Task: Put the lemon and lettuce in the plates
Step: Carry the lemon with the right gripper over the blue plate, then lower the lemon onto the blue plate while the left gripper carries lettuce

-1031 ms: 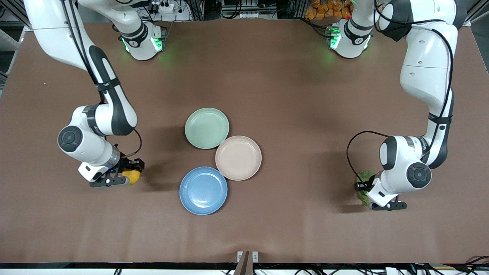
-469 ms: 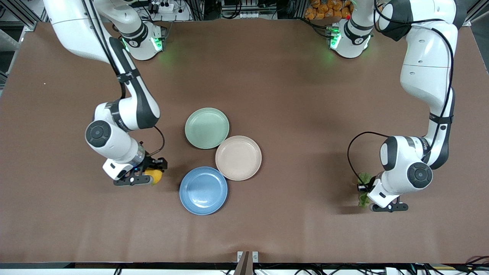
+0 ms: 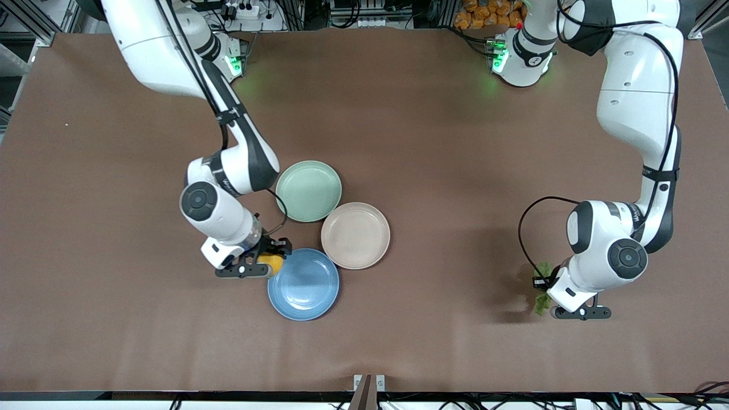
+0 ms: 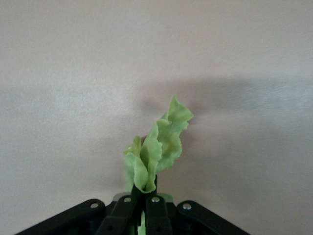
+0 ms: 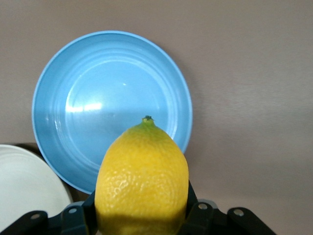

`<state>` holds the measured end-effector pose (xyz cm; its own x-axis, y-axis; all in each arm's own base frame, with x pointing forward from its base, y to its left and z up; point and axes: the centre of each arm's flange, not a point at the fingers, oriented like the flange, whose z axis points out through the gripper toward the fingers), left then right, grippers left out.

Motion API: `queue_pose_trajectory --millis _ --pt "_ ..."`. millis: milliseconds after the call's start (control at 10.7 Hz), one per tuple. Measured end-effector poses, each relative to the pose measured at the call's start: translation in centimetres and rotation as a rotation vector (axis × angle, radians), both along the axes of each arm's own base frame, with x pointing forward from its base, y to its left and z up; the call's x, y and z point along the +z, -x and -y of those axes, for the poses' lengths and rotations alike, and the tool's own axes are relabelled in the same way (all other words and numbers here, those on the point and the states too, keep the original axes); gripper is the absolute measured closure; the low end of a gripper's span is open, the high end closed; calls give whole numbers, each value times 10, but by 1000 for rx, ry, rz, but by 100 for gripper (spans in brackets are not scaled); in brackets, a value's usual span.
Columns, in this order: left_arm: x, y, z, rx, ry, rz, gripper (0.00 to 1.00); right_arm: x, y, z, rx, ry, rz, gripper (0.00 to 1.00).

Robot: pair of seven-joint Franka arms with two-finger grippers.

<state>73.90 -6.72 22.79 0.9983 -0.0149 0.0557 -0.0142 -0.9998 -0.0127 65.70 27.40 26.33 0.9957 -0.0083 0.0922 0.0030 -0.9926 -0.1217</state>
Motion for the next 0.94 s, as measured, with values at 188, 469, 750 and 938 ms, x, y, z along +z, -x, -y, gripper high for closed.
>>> queue_pose_trajectory --millis 188,469,750,938 --pt "22 1 12 -15 8 5 96 -9 -1 -16 -16 -1 1 36" --pt "49 2 25 -23 22 18 96 -17 -2 -37 -9 -15 45 36" --pt "60 7 43 4 44 7 96 -43 -3 -47 -14 -34 102 36" --pt "63 10 60 29 57 1 96 -62 -2 -49 -18 -39 120 36"
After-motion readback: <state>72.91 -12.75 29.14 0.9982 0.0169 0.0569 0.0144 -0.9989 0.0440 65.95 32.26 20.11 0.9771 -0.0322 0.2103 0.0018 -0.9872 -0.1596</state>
